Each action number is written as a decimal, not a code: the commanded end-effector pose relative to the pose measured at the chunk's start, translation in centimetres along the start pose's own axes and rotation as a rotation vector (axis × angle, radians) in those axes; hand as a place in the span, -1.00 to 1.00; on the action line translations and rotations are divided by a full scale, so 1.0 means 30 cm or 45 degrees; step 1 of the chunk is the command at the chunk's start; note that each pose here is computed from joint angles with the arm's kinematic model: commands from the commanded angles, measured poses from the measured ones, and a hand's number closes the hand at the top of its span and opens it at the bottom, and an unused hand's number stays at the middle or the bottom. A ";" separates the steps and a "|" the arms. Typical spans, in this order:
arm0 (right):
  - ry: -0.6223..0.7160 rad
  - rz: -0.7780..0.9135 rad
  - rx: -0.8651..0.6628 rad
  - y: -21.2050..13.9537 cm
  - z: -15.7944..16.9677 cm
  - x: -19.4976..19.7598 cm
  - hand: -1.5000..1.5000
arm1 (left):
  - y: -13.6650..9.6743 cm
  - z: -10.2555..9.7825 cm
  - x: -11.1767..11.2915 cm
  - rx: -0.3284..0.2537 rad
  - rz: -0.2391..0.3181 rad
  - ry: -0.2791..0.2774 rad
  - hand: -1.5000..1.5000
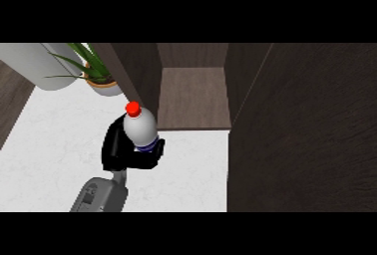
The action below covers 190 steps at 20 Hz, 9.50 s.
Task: Pick up the bottled water, place it into the cabinet and close the cabinet
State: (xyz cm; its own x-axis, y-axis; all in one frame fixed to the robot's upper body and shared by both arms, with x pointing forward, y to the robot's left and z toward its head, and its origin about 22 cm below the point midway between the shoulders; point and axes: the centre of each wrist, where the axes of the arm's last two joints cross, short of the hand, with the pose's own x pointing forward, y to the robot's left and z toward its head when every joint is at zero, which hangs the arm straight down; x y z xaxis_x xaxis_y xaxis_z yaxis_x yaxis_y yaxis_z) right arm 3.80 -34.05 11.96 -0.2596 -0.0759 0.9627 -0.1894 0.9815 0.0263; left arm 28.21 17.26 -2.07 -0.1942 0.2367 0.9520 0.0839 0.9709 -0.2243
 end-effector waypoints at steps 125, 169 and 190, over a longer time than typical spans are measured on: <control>-0.046 0.013 0.767 0.177 -0.122 0.172 1.00 | 0.179 0.371 0.340 -0.111 0.004 -0.125 -1.00; 0.016 -0.240 1.126 0.539 -0.516 0.046 1.00 | 0.546 0.489 0.587 -0.086 -0.102 -0.097 -1.00; 0.378 -0.322 1.448 0.990 -0.986 0.164 1.00 | 0.756 0.669 0.679 -0.059 -0.068 -0.145 -1.00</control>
State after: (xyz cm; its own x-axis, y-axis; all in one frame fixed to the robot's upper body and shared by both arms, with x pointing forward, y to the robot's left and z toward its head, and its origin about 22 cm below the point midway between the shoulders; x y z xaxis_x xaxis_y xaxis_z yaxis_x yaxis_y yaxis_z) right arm 22.68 -1.54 24.14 0.0456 -0.0621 0.9970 -0.9767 0.2065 0.0576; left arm 8.72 42.90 8.72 -0.3012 0.1875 0.9349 0.1460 0.9780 -0.1491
